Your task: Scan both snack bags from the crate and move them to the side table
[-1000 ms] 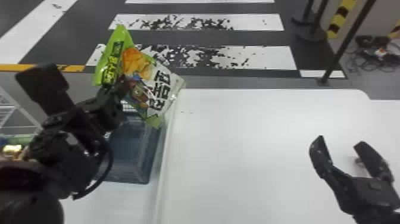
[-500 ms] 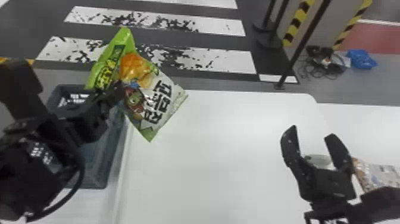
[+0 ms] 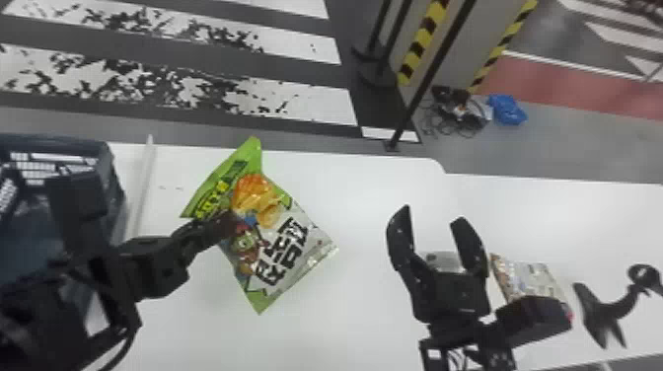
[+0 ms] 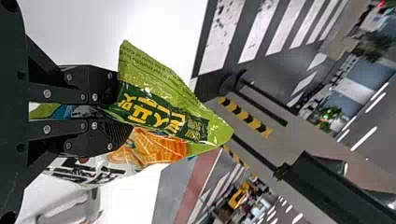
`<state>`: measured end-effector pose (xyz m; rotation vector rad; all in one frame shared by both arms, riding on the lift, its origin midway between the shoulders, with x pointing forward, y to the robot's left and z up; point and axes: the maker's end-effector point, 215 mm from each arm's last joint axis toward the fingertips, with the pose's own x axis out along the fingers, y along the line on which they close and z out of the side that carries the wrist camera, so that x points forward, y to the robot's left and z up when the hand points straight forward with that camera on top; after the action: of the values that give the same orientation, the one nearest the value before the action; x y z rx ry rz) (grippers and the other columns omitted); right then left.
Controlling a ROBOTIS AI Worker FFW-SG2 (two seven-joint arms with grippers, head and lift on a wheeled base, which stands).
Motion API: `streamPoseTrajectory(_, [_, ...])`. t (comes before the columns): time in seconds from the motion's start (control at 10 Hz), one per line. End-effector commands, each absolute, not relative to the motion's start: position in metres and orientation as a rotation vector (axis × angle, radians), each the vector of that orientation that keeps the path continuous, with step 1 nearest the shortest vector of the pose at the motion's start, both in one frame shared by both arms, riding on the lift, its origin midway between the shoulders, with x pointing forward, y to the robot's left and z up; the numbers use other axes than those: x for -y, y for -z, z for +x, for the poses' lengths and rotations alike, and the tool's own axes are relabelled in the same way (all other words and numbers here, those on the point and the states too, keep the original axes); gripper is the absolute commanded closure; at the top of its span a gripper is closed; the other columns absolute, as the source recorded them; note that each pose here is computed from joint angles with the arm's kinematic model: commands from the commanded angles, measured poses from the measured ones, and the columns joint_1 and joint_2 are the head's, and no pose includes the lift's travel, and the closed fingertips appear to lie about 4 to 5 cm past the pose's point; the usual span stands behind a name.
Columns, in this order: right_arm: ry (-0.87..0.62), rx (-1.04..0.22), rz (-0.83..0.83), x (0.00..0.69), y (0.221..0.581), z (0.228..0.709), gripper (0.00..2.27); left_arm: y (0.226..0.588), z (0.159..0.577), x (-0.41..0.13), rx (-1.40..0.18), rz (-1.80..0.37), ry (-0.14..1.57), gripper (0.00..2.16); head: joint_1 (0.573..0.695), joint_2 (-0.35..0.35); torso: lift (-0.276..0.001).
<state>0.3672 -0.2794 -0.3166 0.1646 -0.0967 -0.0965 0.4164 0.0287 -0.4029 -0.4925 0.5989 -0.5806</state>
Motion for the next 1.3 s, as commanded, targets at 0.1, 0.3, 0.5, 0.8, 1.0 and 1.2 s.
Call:
streamPoseTrajectory(0.1, [0.088,0.090,0.164,0.274,0.320,0.367,0.09,0.438,0.416,0.007,-0.676,-0.566,0.663,1.05,0.695,-0.350,-0.029])
streamPoseTrajectory(0.3, [0.085,0.090,0.170,0.273,0.320,0.367,0.09,0.467,0.414,0.031,-0.748,-0.621,0.715,1.05,0.695,-0.350,-0.029])
streamPoseTrajectory(0.5, [0.080,0.088,0.174,0.270,0.321,0.367,0.09,0.504,0.405,0.053,-0.832,-0.622,0.748,1.05,0.695,-0.350,-0.029])
streamPoseTrajectory(0.8, [0.085,0.086,0.181,0.273,0.322,0.366,0.09,0.544,0.411,0.076,-0.850,-0.500,0.755,1.05,0.695,-0.350,-0.029])
streamPoseTrajectory(1.0, [0.086,0.082,0.182,0.273,0.324,0.366,0.09,0.559,0.418,0.078,-0.839,-0.464,0.747,1.05,0.695,-0.350,-0.029])
streamPoseTrajectory(1.2, [0.084,0.082,0.185,0.272,0.325,0.367,0.09,0.561,0.429,0.073,-0.818,-0.442,0.734,1.05,0.695,-0.350,-0.029])
